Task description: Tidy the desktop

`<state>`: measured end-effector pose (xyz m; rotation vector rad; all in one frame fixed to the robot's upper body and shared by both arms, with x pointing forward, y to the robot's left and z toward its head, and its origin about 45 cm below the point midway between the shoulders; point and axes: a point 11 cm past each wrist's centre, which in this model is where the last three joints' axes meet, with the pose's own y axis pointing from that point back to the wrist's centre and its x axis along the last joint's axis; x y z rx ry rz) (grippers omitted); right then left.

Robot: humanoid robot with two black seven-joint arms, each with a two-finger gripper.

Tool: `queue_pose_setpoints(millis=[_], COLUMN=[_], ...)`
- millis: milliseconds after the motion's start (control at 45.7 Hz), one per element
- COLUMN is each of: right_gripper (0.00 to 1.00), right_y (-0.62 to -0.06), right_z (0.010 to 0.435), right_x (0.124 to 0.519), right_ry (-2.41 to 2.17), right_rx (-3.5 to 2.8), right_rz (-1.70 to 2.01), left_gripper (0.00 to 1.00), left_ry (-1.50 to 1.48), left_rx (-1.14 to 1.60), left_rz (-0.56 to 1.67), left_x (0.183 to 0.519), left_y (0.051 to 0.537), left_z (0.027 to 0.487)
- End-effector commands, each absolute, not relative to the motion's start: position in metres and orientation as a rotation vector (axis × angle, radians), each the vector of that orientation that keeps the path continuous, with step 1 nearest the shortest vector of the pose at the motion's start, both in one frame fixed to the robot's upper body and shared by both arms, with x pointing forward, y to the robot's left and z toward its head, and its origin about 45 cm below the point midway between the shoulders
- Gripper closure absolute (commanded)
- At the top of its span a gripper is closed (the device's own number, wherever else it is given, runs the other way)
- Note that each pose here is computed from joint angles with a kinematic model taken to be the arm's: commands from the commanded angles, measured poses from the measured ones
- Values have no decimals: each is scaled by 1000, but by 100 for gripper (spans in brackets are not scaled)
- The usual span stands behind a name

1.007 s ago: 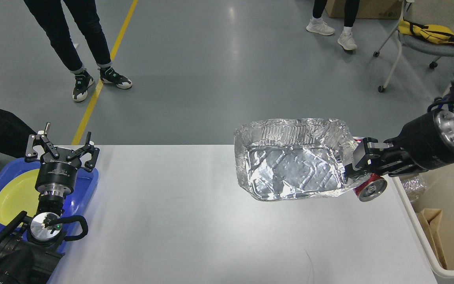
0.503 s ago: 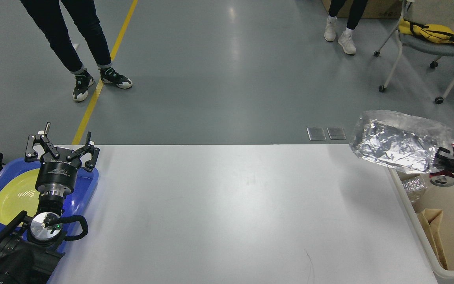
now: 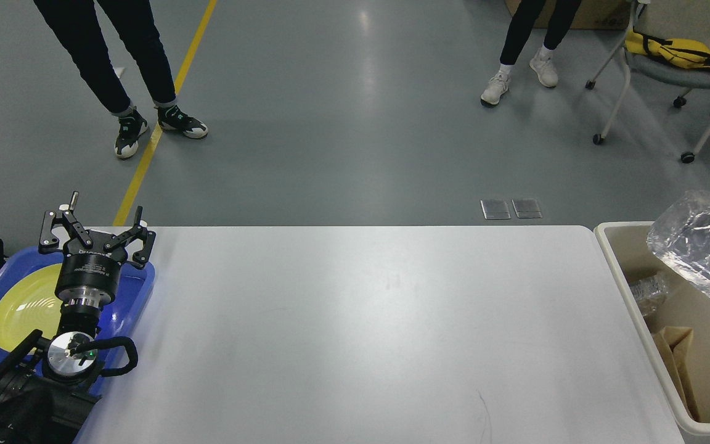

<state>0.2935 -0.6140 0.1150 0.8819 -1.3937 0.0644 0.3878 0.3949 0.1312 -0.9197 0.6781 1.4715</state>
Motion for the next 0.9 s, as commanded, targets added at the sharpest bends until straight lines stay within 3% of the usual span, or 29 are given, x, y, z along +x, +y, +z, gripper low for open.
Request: queue_pose_setpoints(millis=[0,22,44,66,88,109,131,591,722,876], right_gripper=[100,97,63,4,0,5,0,0,0,0], right_y=[-605,-603,-602,-601,-601,-601,-600,-580,-555,-536], right_z=[96,92,89,86,85,85,84,73,72,104], right_x=[283,280,277,275,274,274,274,281,305,357], right_ry=[-1388,-1379,-1373,-1366,-1356,-1354,-1359,-1378,-1410,-1451], right_rx=[873,873,877,877,879,879,880,887,917,1006], right_rz=[47,44,36,34,37,41,36,82,135,174], left_gripper=[3,3,3,3,3,3,3,3,3,3], left_ry=[679,678,678,680,679,678,679,678,679,678], left_rx=[-919,-920,-920,-920,-921,-920,-921,-920,-919,-920], left_rz=[1471,1472,1472,1472,1471,1472,1471,1472,1471,1473], left_x=[388,388,388,387,388,388,388,388,388,387], left_y=[395,395,395,394,394,395,394,395,395,395], left_z=[131,131,131,130,131,131,131,131,131,131])
